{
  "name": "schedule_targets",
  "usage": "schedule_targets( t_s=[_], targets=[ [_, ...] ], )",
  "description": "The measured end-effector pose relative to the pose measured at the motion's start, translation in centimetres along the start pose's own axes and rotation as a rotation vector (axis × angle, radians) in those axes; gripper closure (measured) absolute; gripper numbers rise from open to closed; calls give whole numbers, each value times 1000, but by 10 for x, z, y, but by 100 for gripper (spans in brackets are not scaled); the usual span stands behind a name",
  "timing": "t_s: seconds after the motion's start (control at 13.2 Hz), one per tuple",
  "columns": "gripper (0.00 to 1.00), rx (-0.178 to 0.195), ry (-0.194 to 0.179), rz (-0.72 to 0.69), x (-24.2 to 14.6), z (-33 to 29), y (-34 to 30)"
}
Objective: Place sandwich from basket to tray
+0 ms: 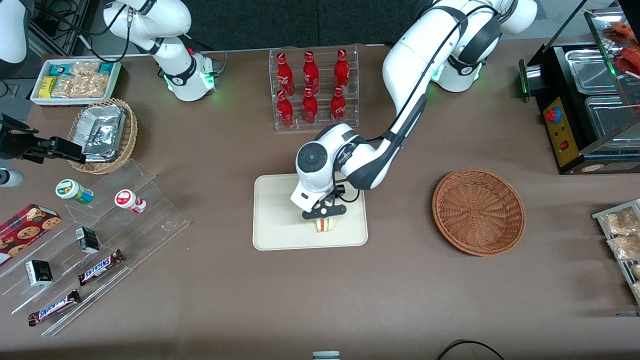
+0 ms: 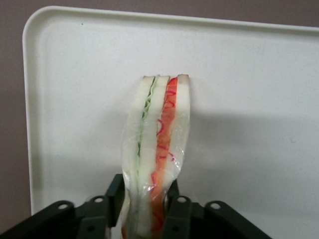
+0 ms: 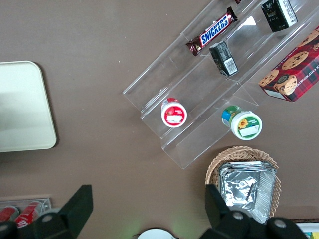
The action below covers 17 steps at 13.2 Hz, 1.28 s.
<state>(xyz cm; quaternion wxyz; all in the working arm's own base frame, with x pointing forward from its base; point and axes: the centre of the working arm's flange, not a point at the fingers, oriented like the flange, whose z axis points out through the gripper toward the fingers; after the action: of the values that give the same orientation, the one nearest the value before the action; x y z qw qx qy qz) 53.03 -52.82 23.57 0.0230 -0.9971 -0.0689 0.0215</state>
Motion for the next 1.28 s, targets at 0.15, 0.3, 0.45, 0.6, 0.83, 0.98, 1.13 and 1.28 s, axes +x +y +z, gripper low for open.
schedule_targets(
  t_s=[0.15,0.3,0.45,0.6,0.83,0.98,1.13,1.28],
  targets=[
    [30,27,-6,-26,10,-18,-9],
    [10,36,2,-78,35,-71,-36],
    [0,56,7,-144,56,-145,-82],
    [0,75,7,-227,76,-218,-146],
    [0,85,8,-240,86,-285,-232],
    [0,95,4,-208,82,-302,-275],
    [0,98,-11,-164,76,-312,-318],
    [0,78,-32,-103,67,-323,-367]
  ],
)
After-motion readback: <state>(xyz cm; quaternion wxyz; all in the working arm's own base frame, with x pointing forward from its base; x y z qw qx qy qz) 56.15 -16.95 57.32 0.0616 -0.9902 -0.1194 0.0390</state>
